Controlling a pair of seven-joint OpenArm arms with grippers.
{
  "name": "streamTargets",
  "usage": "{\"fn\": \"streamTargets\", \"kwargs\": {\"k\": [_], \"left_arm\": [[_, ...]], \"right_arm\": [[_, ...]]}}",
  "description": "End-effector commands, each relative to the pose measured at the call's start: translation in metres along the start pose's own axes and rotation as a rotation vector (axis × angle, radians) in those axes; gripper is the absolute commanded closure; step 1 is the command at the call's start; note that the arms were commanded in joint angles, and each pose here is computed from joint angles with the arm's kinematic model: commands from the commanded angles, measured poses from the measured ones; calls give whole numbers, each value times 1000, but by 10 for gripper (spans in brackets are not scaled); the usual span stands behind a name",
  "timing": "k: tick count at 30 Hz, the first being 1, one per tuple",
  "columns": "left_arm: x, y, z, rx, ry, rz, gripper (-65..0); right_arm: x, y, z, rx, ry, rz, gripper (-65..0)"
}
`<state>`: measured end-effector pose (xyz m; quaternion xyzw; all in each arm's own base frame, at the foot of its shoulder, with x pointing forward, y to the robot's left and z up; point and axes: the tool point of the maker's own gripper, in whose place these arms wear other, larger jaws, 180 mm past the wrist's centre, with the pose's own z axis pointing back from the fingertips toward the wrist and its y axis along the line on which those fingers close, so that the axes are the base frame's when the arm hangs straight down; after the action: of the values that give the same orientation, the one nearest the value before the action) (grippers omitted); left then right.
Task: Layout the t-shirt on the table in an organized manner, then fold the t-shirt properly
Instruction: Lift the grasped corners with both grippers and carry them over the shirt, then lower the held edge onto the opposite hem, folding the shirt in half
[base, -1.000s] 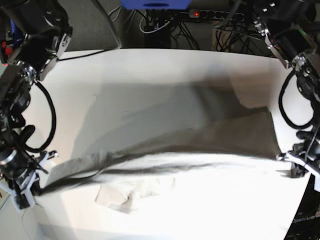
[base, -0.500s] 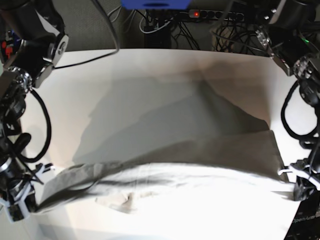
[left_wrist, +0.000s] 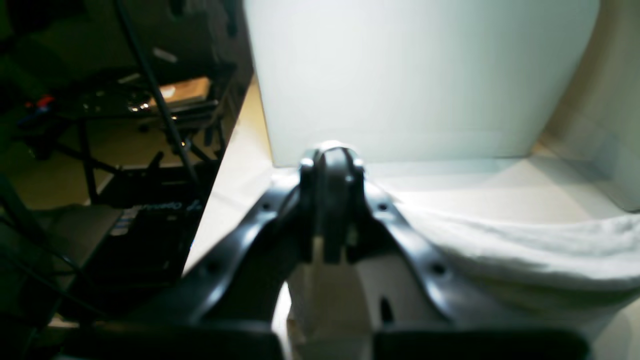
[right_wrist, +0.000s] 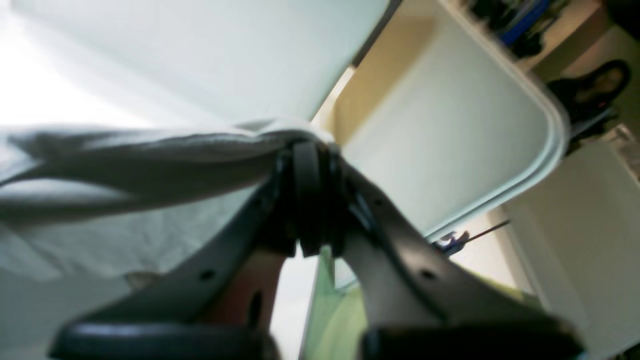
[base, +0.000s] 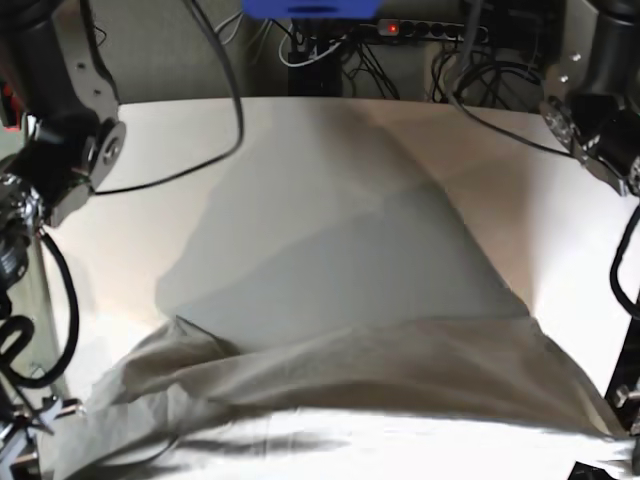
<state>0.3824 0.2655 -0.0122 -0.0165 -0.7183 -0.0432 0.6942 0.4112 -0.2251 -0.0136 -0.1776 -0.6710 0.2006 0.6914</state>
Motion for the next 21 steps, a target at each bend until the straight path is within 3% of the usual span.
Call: {"fn": "streamTargets", "kwargs": {"k": [1, 9, 21], "left_arm": [[24, 2, 3, 6, -71, -18, -1], [32, 2, 3, 4, -98, -22, -1], [84, -8, 3, -31, -256, 19, -1]], "right_arm": [[24, -12, 4, -33, -78, 6, 0], [61, -28, 8, -70, -179, -5, 0], [95, -40, 14, -101, -277, -47, 0]]}}
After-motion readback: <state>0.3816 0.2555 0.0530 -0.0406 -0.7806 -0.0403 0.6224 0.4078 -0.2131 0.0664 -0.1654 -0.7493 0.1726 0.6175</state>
